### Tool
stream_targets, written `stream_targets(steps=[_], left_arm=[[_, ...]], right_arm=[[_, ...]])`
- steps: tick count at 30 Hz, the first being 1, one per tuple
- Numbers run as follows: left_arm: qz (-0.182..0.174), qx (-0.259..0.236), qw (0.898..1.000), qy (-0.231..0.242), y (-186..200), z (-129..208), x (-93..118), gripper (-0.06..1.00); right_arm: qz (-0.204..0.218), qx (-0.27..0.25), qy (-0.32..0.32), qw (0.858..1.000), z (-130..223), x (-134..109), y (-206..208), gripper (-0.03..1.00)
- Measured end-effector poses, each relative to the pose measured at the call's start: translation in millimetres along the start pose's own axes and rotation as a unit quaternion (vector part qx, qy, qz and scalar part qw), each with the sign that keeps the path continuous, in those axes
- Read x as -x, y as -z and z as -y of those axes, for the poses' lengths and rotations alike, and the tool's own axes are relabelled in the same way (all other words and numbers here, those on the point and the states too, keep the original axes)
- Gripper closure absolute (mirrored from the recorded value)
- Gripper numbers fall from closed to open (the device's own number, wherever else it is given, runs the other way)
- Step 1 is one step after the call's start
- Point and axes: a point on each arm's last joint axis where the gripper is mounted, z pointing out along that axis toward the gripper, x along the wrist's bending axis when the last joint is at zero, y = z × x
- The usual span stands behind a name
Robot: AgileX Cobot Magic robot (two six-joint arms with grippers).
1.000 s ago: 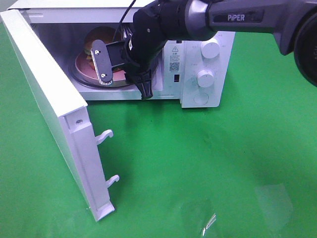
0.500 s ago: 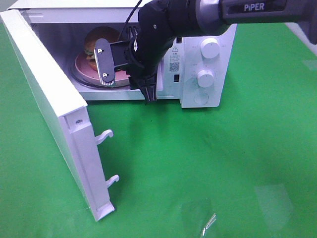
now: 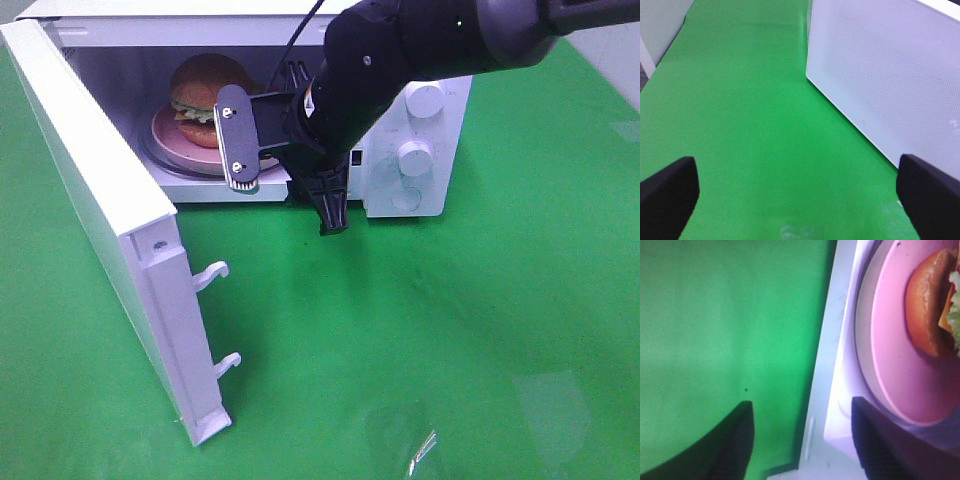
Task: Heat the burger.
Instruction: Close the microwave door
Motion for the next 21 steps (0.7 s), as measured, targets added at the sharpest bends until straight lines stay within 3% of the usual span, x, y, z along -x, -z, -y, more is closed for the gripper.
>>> stream_targets(steps=[6,10,11,12,15,16,17,18,19,20,21], left_arm=[[0.0,0.0,1.0,0.0,0,0,0,-0.05],[0.0,0.0,1.0,0.0,0,0,0,-0.05],[0.0,0.0,1.0,0.0,0,0,0,-0.05],[0.0,0.0,1.0,0.0,0,0,0,-0.05],[0.0,0.0,1.0,0.0,0,0,0,-0.05],[0.0,0.0,1.0,0.0,0,0,0,-0.05],[0.0,0.0,1.0,0.0,0,0,0,-0.05],[0.0,0.0,1.0,0.0,0,0,0,-0.05],[0.0,0.0,1.0,0.0,0,0,0,-0.05],[0.0,0.0,1.0,0.0,0,0,0,-0.05],[0.0,0.0,1.0,0.0,0,0,0,-0.05]], right_arm=[[-0.001,0.0,-0.037,0.999,4,-7,17,0.38],[0.005,0.003,-0.138,0.99,8,-12,42,0.37],[0.005,0.003,-0.138,0.99,8,-12,42,0.37],[0.011,0.007,-0.189,0.982,9,-12,53,0.37],[0.015,0.01,-0.236,0.972,10,-13,63,0.37],[0.02,0.014,-0.284,0.958,11,-15,73,0.37],[0.02,0.014,-0.284,0.958,11,-15,73,0.37],[0.024,0.018,-0.328,0.944,13,-16,83,0.35],[0.024,0.018,-0.328,0.944,13,-16,83,0.35],[0.024,0.02,-0.37,0.929,15,-20,92,0.33],[0.024,0.02,-0.37,0.929,15,-20,92,0.33]])
